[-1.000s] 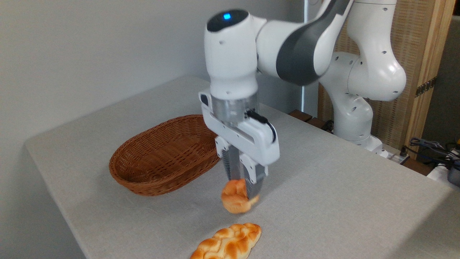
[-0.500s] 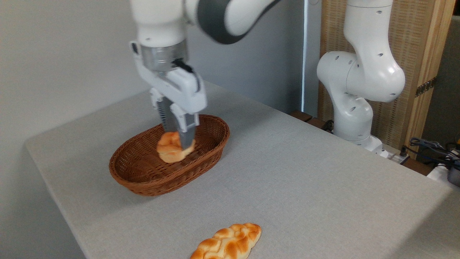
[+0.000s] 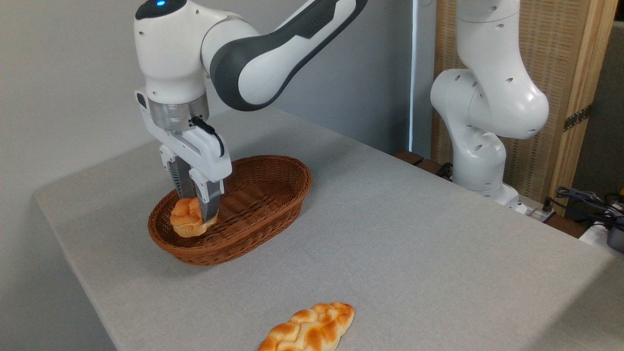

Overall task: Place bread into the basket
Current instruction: 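Carry the bun over the wicker basket and lower it inside, then open the gripper to release the bun into the basket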

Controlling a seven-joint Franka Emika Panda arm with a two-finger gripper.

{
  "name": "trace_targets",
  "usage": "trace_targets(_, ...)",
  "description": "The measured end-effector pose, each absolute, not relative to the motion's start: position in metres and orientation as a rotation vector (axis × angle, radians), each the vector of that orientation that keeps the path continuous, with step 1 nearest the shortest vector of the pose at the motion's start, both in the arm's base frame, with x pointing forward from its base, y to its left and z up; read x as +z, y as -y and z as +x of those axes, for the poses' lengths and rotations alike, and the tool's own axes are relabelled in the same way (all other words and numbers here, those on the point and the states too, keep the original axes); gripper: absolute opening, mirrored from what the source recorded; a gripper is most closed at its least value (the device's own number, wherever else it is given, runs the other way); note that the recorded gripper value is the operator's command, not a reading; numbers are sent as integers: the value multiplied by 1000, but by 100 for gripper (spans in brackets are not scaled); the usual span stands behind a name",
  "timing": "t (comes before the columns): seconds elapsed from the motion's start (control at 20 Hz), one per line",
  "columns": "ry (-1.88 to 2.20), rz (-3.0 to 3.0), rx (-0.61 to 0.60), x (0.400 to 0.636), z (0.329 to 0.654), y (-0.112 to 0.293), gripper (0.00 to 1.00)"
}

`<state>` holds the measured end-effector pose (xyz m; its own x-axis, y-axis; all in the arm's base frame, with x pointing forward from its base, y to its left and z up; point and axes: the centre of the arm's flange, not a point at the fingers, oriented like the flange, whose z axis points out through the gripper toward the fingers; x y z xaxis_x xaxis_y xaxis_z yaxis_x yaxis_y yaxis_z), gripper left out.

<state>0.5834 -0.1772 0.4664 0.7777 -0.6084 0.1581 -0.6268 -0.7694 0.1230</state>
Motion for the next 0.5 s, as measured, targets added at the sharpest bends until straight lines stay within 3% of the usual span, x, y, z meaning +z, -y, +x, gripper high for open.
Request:
trace_targets(0.25,1032,2799,122,450,583,190,100)
trace_targets(0.5,1041,2804,134,454,585,191,100)
